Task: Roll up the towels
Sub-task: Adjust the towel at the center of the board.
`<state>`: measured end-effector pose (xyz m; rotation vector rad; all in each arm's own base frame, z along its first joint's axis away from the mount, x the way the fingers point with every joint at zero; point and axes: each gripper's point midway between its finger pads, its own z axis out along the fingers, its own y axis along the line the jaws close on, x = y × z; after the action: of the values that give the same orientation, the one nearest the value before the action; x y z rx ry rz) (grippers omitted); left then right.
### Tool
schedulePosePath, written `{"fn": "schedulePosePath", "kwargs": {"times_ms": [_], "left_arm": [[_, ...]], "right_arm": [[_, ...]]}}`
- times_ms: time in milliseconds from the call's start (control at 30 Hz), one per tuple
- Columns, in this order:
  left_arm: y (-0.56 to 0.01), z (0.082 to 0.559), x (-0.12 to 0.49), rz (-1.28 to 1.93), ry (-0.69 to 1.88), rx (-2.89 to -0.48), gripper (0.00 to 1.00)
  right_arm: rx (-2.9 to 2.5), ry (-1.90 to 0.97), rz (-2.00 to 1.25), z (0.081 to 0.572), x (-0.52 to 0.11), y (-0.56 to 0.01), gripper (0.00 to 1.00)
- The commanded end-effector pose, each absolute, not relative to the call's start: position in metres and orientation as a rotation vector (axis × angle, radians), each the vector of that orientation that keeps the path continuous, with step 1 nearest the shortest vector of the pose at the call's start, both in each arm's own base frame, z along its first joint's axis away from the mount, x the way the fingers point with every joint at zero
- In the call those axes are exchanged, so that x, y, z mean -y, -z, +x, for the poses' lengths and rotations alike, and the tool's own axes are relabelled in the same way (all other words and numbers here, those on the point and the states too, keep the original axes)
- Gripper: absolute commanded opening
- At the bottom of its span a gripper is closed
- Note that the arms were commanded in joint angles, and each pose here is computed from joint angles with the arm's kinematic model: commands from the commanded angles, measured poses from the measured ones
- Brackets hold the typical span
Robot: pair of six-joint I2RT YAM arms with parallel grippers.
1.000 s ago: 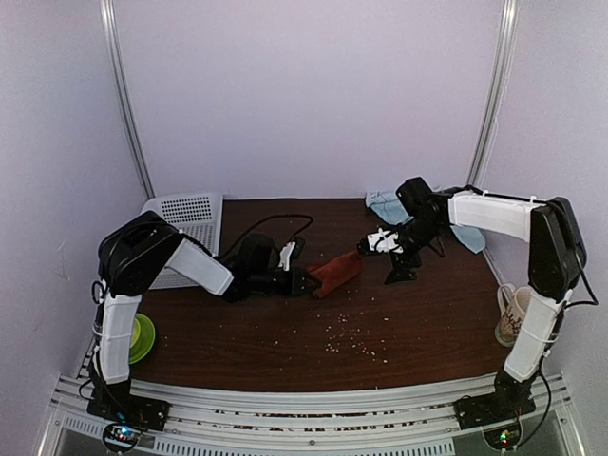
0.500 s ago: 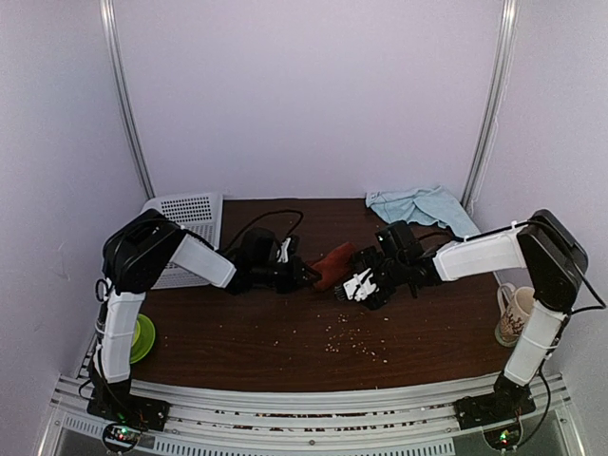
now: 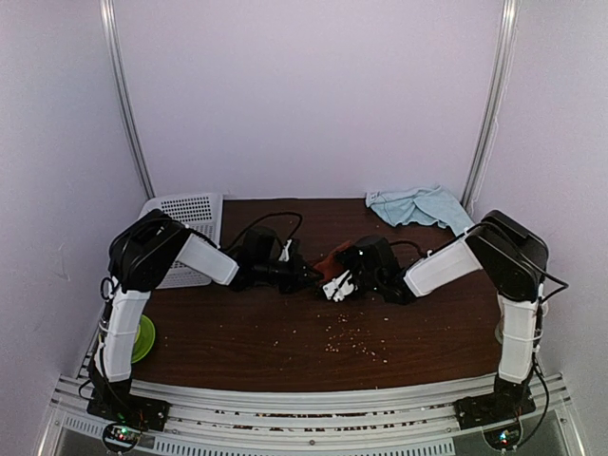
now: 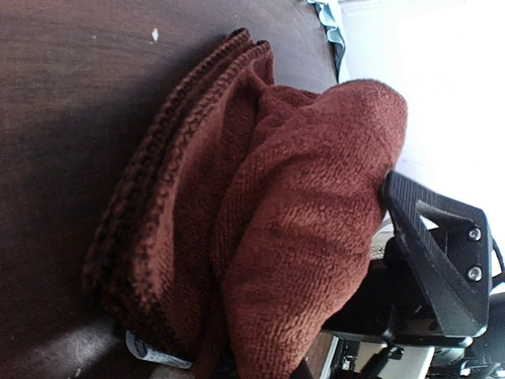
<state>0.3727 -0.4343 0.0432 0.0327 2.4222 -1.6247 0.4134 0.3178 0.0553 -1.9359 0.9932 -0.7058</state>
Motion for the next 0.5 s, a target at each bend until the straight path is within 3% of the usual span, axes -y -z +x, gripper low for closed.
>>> {"fn": "schedulePosePath", "kwargs": {"times_ms": [0, 200, 367, 400, 467], "left_arm": [[-0.021, 0.357, 0.432, -0.018, 1.668, -2.506, 0.0], [-0.032, 0.355, 0.433, -0.063, 1.726, -2.485, 0.0], [-0.046, 0.355, 0.432, -0.05, 1.744, -2.449, 0.0], [-0.048, 0.355, 0.432, -0.039, 1.738, -2.449, 0.01], [-0.051, 0.355, 0.431, -0.023, 1.713, -2.45, 0.14]], "right_arm": [[-0.974, 0.813, -1.97, 0.422, -0.31, -0.027, 0.82], [-0.928, 0.839, -1.926, 0.427, -0.315, -0.017, 0.63], [-0.882, 0.841, -1.971, 0.426, -0.318, -0.004, 0.39], [-0.875, 0.842, -1.981, 0.425, -0.317, -0.002, 0.37], [-0.847, 0.837, -1.988, 0.42, -0.318, -0.002, 0.33]]}}
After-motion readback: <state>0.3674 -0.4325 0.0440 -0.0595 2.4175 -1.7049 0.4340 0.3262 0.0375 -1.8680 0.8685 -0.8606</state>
